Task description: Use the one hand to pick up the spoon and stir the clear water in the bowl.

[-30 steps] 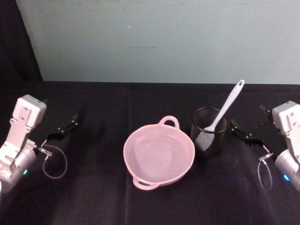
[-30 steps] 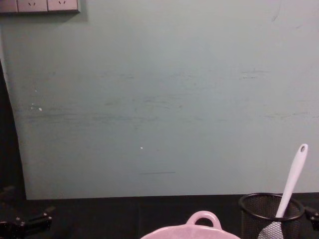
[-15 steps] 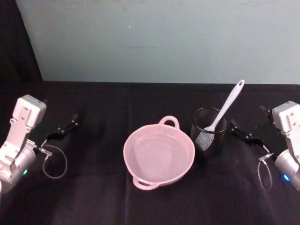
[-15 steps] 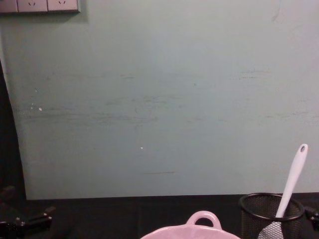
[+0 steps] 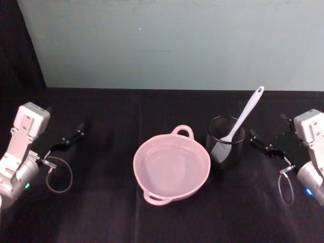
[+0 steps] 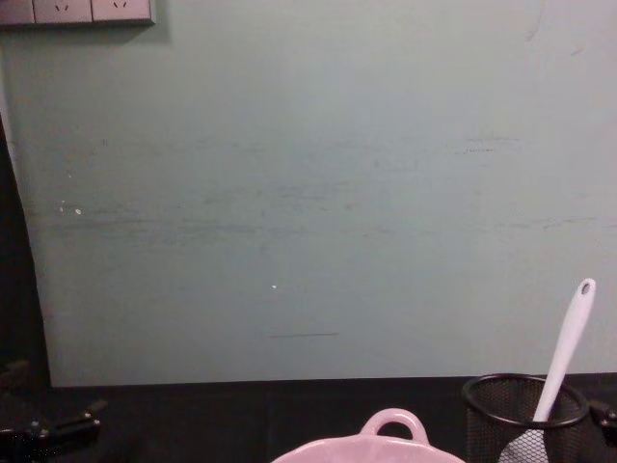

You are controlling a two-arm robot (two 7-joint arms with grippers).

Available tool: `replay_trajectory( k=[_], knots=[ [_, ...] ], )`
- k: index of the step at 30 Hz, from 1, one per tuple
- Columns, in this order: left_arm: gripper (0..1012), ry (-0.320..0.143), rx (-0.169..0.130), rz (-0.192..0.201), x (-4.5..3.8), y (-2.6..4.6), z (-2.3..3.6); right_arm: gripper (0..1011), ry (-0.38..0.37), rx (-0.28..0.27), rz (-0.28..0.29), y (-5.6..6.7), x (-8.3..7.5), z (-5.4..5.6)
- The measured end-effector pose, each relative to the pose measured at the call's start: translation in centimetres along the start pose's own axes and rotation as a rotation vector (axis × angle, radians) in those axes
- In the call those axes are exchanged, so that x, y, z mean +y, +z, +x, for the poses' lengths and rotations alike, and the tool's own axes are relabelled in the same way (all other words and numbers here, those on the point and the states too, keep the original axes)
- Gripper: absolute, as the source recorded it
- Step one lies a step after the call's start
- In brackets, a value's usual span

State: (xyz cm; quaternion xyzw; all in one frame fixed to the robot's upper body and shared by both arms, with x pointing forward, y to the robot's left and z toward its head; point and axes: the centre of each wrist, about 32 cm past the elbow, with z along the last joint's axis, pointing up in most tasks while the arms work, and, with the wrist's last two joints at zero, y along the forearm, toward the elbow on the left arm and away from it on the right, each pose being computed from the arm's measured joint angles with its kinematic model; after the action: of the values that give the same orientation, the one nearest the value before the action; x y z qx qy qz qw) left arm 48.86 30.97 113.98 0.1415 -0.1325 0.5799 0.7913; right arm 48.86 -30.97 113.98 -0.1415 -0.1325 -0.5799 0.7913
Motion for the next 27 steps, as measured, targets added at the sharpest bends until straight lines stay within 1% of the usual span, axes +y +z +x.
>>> replay_trajectory(
  k=[6,11,13,15,16,17,18,19,21,23,24,26,27],
  knots=[
    [1005,0.000,0.000,0.000,0.00,0.00,0.00,1002,0.000,0.000,0.000,0.0,0.0,0.0],
    [1005,0.000,0.000,0.000,0.00,0.00,0.00,1002,-0.008,0.013,-0.001,-0.1,-0.8,0.0],
    [1005,0.000,0.000,0.000,0.00,0.00,0.00,1002,-0.016,0.034,-0.002,0.0,-1.4,0.1],
    [1005,0.000,0.000,0.000,0.00,0.00,0.00,1002,-0.026,0.075,-0.003,0.2,-2.0,0.2],
    [1005,0.000,0.000,0.000,0.00,0.00,0.00,1002,-0.035,0.116,0.001,0.4,-2.5,0.3],
    [1005,0.000,0.000,0.000,0.00,0.00,0.00,1002,-0.035,0.116,0.001,0.4,-2.5,0.3],
    [1005,0.000,0.000,0.000,0.00,0.00,0.00,1002,-0.039,0.161,0.007,0.6,-2.8,0.4],
    [1005,0.000,0.000,0.000,0.00,0.00,0.00,1003,-0.037,0.179,0.010,0.7,-2.9,0.5],
    [1005,0.000,0.000,0.000,0.00,0.00,0.00,1002,-0.030,0.261,0.025,1.0,-3.2,0.7],
    [1005,0.000,0.000,0.000,0.00,0.00,0.00,1002,-0.021,0.320,0.037,1.2,-3.3,0.9],
    [1005,0.000,0.000,0.000,0.00,0.00,0.00,1002,-0.010,0.382,0.047,1.3,-3.2,1.1],
    [1005,0.000,0.000,0.000,0.00,0.00,0.00,1002,0.005,0.440,0.056,1.4,-3.1,1.3],
    [1005,0.000,0.000,0.000,0.00,0.00,0.00,1002,0.020,0.491,0.064,1.5,-3.0,1.5]
  ],
)
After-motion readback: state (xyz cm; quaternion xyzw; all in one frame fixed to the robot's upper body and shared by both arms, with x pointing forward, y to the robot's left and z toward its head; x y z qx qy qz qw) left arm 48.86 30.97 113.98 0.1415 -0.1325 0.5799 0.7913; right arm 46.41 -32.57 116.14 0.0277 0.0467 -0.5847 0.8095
